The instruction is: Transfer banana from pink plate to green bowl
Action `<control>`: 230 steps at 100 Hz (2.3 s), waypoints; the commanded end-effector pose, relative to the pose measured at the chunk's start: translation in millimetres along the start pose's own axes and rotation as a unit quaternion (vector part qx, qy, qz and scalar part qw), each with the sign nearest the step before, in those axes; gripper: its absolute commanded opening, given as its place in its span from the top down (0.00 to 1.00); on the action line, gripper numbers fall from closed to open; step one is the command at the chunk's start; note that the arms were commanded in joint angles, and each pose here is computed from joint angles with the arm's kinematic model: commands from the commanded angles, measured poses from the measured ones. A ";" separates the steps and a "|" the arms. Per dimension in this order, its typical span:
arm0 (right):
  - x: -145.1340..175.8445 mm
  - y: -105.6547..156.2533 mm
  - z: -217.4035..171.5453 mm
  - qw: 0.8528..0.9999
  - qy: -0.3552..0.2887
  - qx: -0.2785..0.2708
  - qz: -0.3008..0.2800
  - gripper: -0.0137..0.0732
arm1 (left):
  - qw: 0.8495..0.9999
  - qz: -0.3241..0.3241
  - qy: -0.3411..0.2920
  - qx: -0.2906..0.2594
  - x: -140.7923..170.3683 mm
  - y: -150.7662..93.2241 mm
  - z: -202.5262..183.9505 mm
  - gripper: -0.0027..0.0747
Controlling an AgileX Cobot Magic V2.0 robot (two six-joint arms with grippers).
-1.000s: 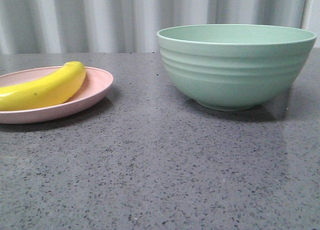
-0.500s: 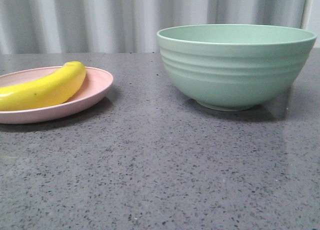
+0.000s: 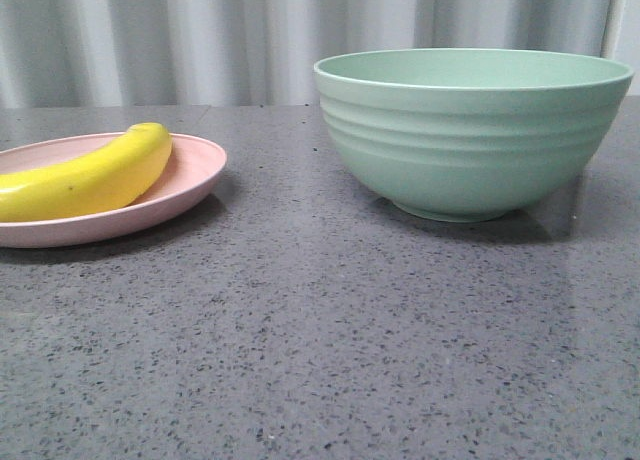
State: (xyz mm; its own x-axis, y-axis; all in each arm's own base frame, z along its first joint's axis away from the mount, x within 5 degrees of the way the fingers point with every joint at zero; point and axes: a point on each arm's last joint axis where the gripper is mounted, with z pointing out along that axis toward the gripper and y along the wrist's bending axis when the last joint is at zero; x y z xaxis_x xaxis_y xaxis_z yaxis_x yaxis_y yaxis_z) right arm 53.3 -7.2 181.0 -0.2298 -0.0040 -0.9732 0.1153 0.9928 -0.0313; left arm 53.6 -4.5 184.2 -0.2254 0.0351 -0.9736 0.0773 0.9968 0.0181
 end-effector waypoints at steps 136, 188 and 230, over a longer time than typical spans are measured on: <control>5.3 -0.1 1.3 1.000 -0.009 0.003 -0.005 0.93 | 1.000 -0.007 -0.027 -0.003 3.3 0.3 0.4 0.99; -13.7 0.5 -1.1 0.993 -0.114 -0.002 0.008 0.93 | 0.990 0.041 -0.137 -0.022 -17.1 2.4 -3.1 0.99; -40.7 -0.2 -11.3 0.985 -0.173 -0.001 0.010 0.93 | 0.968 -0.030 -0.250 -0.013 -63.2 3.6 -22.2 0.99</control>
State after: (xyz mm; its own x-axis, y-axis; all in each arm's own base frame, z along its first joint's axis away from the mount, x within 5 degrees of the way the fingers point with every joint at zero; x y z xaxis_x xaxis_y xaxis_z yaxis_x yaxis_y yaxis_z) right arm 55.7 -6.0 206.3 0.0503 -0.0116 -0.9987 0.1072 0.9942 -0.0062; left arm 54.4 -2.3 222.8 0.1602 -0.0248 -0.9868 0.0489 0.9987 -0.0171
